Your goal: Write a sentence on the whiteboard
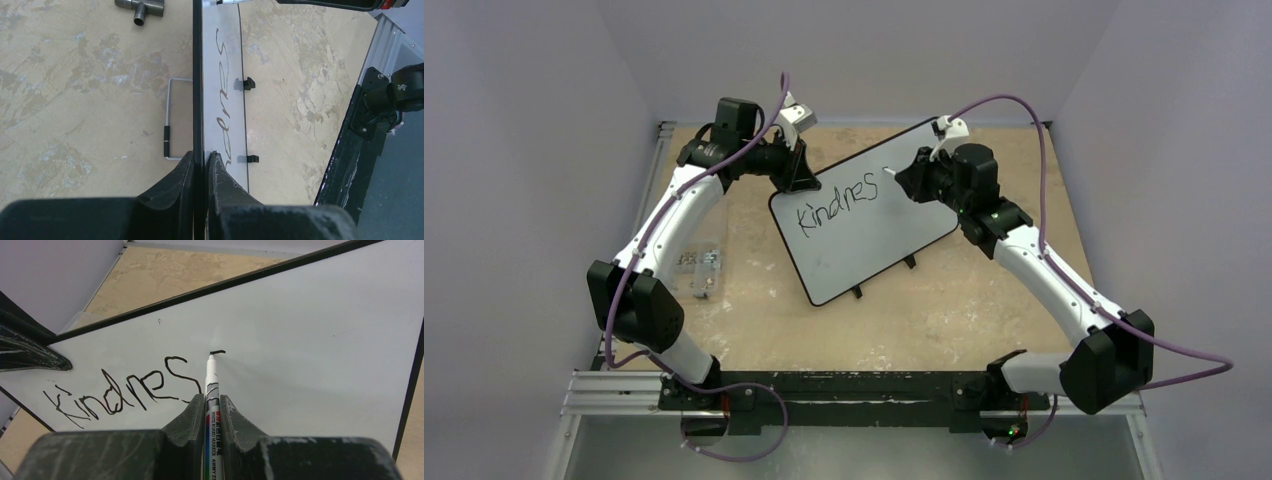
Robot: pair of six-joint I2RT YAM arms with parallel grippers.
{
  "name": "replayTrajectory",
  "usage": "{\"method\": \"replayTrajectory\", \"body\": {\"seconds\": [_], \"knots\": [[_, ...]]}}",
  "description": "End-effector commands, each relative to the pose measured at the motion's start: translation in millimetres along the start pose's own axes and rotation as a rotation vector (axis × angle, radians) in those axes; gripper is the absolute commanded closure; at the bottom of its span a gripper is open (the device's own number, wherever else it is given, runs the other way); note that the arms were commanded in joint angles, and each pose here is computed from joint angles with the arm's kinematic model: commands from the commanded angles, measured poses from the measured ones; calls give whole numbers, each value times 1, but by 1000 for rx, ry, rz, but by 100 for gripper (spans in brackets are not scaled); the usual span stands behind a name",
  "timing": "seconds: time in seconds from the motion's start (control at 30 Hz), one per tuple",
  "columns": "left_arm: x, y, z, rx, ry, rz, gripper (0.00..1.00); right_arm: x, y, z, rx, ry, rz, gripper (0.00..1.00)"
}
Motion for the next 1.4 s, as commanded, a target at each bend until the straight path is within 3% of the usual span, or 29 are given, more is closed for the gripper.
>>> {"method": "replayTrajectory", "body": {"seconds": [0.0,0.8,1.37], "knots": [[8,2,-9,79,54,7,100,5,8,6,-11,-10,51,100],[9,1,-9,77,57,5,100,-7,-22,1,-18,-6,-100,100],[11,2,-9,74,59,4,100,-10,-25,-21,-26,80,-70,100]]}}
Point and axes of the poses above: each gripper's point midway between its finger pads, its own x axis out along the fingers, its own y axis along the line the jaws close on, z = x × y, the point moved 4 cm from there along -x, back along the fingers, and after that the axes turned 12 degrees about x, right-handed, at the moved point
